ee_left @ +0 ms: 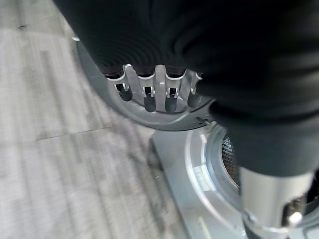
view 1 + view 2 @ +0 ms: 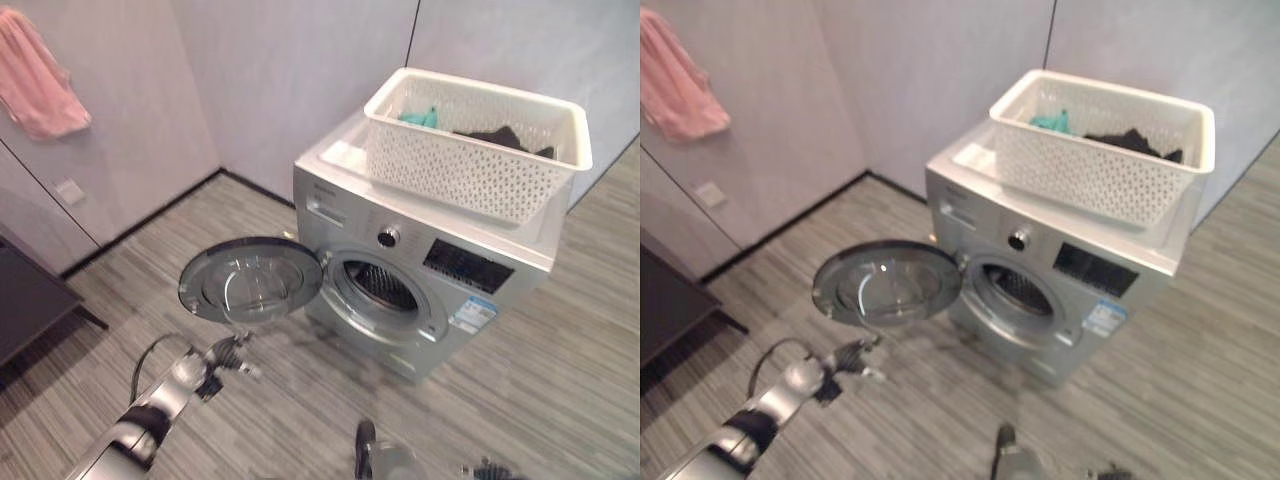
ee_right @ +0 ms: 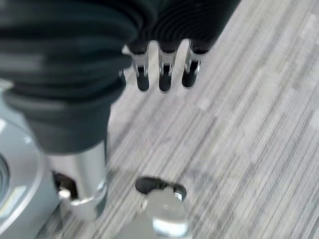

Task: Grab the laundry basket,head to the washer,open it,put in the laundry and shut it.

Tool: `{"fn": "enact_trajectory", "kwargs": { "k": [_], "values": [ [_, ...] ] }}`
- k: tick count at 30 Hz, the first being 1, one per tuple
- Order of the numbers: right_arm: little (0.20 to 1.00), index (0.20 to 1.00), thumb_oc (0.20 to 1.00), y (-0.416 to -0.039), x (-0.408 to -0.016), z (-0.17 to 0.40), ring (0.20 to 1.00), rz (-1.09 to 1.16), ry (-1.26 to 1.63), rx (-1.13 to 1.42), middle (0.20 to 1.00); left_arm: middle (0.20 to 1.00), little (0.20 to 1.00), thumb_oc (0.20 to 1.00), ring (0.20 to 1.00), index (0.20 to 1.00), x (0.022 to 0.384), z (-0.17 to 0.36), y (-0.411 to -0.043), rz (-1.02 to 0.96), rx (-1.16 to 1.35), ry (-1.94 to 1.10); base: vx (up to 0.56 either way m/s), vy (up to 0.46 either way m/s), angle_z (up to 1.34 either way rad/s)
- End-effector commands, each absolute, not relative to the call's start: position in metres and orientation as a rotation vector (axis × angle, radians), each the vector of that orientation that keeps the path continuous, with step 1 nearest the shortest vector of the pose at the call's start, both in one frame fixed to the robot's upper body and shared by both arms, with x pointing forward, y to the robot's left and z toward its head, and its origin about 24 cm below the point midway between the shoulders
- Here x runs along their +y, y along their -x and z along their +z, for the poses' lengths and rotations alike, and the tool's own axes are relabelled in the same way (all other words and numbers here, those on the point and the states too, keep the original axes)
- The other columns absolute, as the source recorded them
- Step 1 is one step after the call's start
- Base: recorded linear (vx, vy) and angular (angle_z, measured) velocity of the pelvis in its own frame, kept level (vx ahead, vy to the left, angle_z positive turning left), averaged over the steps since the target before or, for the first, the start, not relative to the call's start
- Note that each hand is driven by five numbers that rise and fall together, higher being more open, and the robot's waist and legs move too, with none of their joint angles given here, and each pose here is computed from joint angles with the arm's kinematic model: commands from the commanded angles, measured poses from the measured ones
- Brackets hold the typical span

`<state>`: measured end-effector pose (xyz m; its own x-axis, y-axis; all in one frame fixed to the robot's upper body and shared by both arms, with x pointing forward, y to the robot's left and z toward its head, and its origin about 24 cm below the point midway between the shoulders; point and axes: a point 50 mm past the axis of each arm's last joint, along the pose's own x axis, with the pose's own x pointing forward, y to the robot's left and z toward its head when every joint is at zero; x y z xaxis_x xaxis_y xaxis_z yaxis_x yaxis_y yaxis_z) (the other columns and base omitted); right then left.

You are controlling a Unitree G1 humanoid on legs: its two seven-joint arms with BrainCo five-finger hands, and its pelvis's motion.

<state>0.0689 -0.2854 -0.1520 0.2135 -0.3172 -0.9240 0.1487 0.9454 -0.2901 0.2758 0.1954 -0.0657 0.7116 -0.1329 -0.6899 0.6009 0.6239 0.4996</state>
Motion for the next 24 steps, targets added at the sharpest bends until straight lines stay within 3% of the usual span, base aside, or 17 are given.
{"fn": "enact_trajectory", "kwargs": {
  "k": [1, 6, 13, 19, 24],
  "values": [
    [1.0, 1.0, 1.0, -0.089, -0.291, -0.146, 1.0, -0.382, 0.15, 1.25, 1.0, 1.0, 1.0, 1.0, 1.0, 1.0, 0.214, -0.021, -0.316, -0.315, 0.506, -0.978, 0.14, -0.343, 0.42],
    [1.0, 1.0, 1.0, -0.095, -0.284, -0.147, 1.0, -0.338, 0.168, 1.219, 1.0, 1.0, 1.0, 1.0, 1.0, 1.0, 0.221, -0.029, -0.313, -0.222, 0.547, -0.959, 0.2, -0.113, -0.43],
    [1.0, 1.0, 1.0, -0.1, -0.292, -0.141, 1.0, -0.331, 0.218, 1.162, 1.0, 1.0, 1.0, 1.0, 1.0, 1.0, 0.248, -0.037, -0.3, -0.122, 0.611, -0.937, 0.16, 0.127, -0.54],
    [1.0, 1.0, 1.0, -0.076, -0.301, -0.142, 1.0, -0.366, 0.197, 1.2, 1.0, 1.0, 1.0, 1.0, 1.0, 1.0, 0.29, -0.068, -0.249, -0.029, 0.819, -0.895, 0.2, 0.238, -0.45],
    [1.0, 1.0, 1.0, -0.082, -0.307, -0.137, 1.0, -0.409, 0.164, 1.148, 1.0, 1.0, 1.0, 1.0, 1.0, 1.0, 0.314, -0.078, -0.219, 0.051, 0.914, -0.833, 0.09, 0.155, -0.78]
  ]
}}
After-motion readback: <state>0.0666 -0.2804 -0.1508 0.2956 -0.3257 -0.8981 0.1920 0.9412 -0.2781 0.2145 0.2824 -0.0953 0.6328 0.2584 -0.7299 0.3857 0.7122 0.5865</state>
